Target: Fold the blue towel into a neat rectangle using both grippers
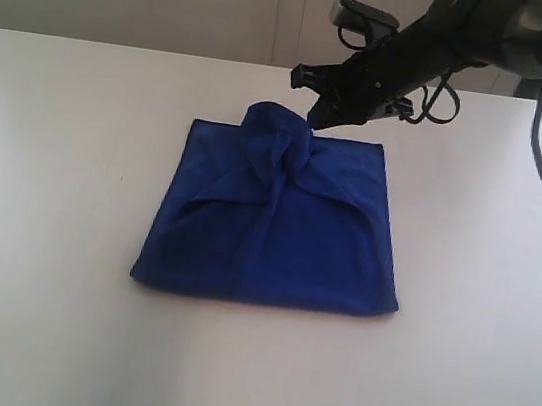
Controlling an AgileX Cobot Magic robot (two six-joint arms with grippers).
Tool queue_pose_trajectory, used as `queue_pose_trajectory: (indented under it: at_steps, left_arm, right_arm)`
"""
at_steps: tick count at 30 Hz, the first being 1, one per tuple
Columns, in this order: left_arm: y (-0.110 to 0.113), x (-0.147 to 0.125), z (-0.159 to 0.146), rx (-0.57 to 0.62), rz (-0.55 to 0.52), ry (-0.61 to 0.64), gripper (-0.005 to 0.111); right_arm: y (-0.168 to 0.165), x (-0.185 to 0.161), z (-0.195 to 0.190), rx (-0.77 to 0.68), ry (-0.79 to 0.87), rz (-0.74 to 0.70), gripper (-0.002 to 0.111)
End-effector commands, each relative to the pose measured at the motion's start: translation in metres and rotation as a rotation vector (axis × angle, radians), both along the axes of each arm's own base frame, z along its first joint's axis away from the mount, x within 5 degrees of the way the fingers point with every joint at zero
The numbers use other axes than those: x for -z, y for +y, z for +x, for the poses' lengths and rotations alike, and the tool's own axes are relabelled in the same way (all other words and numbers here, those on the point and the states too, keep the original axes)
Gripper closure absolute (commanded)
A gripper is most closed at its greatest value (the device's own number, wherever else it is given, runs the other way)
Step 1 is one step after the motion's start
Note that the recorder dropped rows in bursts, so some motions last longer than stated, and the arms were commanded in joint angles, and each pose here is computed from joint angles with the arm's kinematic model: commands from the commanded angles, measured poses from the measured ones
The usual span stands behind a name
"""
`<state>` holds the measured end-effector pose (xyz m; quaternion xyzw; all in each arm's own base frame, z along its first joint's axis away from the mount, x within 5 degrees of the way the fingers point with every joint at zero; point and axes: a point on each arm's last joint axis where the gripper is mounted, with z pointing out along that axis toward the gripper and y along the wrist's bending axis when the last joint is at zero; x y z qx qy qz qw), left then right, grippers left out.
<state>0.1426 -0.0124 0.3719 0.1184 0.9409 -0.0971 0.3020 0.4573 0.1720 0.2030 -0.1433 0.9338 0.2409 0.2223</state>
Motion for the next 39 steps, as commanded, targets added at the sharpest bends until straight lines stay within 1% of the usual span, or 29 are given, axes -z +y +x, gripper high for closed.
queue_pose_trajectory:
  at_steps: [1, 4, 8, 11, 18, 24, 30, 32, 33, 34, 35, 36, 37, 38, 39]
  left_arm:
    - [-0.001, 0.0, -0.003, -0.005, -0.01, 0.006, 0.107]
    - [-0.001, 0.0, -0.003, -0.005, -0.01, 0.006, 0.107]
    - [-0.001, 0.0, -0.003, -0.005, -0.01, 0.006, 0.107]
    - [-0.001, 0.0, -0.003, -0.005, -0.01, 0.006, 0.107]
    - [-0.001, 0.0, -0.003, -0.005, -0.01, 0.006, 0.107]
    - [-0.001, 0.0, -0.003, -0.007, -0.009, -0.001, 0.107]
    - [0.0, -0.003, 0.002, -0.033, -0.017, -0.056, 0.107]
    - [-0.001, -0.006, 0.005, -0.085, -0.082, -0.086, 0.107]
    - [-0.005, -0.01, 0.012, -0.089, -0.145, -0.138, 0.107]
    - [-0.007, -0.012, 0.017, -0.08, -0.18, -0.167, 0.107]
    - [-0.012, -0.01, 0.033, -0.044, -0.267, -0.173, 0.107]
    - [-0.015, -0.007, 0.044, -0.02, -0.31, -0.16, 0.107]
    - [-0.019, 0.004, 0.067, 0.023, -0.383, -0.119, 0.107]
    - [-0.021, 0.011, 0.082, 0.042, -0.423, -0.102, 0.107]
    - [-0.029, 0.027, 0.112, 0.062, -0.469, -0.069, 0.107]
  right_arm:
    - [-0.023, -0.008, -0.001, -0.006, 0.046, -0.013, 0.108]
    - [-0.036, -0.007, 0.0, 0.016, 0.071, -0.009, 0.108]
    - [-0.054, 0.004, 0.003, 0.104, 0.09, 0.018, 0.108]
    - [-0.057, 0.013, 0.003, 0.156, 0.097, 0.052, 0.108]
    - [-0.056, 0.025, 0.013, 0.257, 0.052, 0.125, 0.108]
    - [-0.051, 0.038, 0.015, 0.229, 0.06, 0.132, 0.108]
    - [-0.048, 0.051, 0.019, 0.239, 0.051, 0.15, 0.108]
    - [-0.047, 0.056, 0.021, 0.235, 0.028, 0.137, 0.108]
    - [-0.046, 0.058, 0.022, 0.243, 0.018, 0.134, 0.108]
    - [-0.045, 0.057, 0.023, 0.249, 0.015, 0.143, 0.108]
    - [-0.043, 0.056, 0.025, 0.253, 0.013, 0.16, 0.108]
    - [-0.041, 0.054, 0.026, 0.248, 0.014, 0.167, 0.108]
    - [-0.038, 0.051, 0.027, 0.24, 0.007, 0.171, 0.108]
    - [-0.037, 0.049, 0.027, 0.234, 0.005, 0.174, 0.108]
    - [-0.035, 0.048, 0.027, 0.23, 0.004, 0.177, 0.108]
